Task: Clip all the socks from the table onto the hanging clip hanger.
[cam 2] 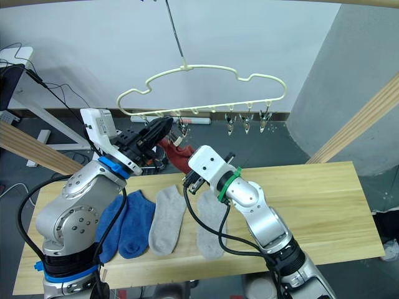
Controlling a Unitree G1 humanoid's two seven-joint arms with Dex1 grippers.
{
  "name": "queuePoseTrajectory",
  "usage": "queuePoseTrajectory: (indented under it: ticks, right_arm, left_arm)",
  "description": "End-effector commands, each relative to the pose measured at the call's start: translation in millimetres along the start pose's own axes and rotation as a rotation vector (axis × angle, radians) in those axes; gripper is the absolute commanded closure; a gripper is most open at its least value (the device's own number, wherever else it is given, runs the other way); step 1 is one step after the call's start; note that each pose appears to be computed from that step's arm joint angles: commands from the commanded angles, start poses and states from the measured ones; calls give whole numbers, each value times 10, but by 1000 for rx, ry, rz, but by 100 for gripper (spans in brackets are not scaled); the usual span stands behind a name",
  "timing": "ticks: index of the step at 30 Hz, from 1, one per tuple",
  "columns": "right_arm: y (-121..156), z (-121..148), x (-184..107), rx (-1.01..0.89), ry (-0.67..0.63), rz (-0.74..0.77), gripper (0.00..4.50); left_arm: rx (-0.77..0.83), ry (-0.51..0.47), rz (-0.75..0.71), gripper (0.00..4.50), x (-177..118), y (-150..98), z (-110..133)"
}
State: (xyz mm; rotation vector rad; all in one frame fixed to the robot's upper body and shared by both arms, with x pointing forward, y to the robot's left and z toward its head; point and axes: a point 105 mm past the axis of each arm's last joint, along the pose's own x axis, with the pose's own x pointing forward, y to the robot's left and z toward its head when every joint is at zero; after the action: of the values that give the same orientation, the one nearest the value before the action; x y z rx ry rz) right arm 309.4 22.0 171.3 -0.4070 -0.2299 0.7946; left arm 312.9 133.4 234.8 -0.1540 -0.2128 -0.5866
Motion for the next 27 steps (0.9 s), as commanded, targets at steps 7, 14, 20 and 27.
queuePoseTrajectory:
  ticks: [7,14,20,27]
  right_arm:
    - [24,166,14,-9,-70,6,450]
    - [36,173,24,8,-77,9,450]
    - [53,136,17,22,-58,24,314]
    - [44,-11,-165,-10,2,74,171]
  left_arm:
    - [66,-57,-30,284,-96,-65,140]
    - [86,-49,-25,69,-124,-41,127]
    - [120,-40,-3,66,-160,-3,110]
    - [182,-46,17,66,-225,-16,74]
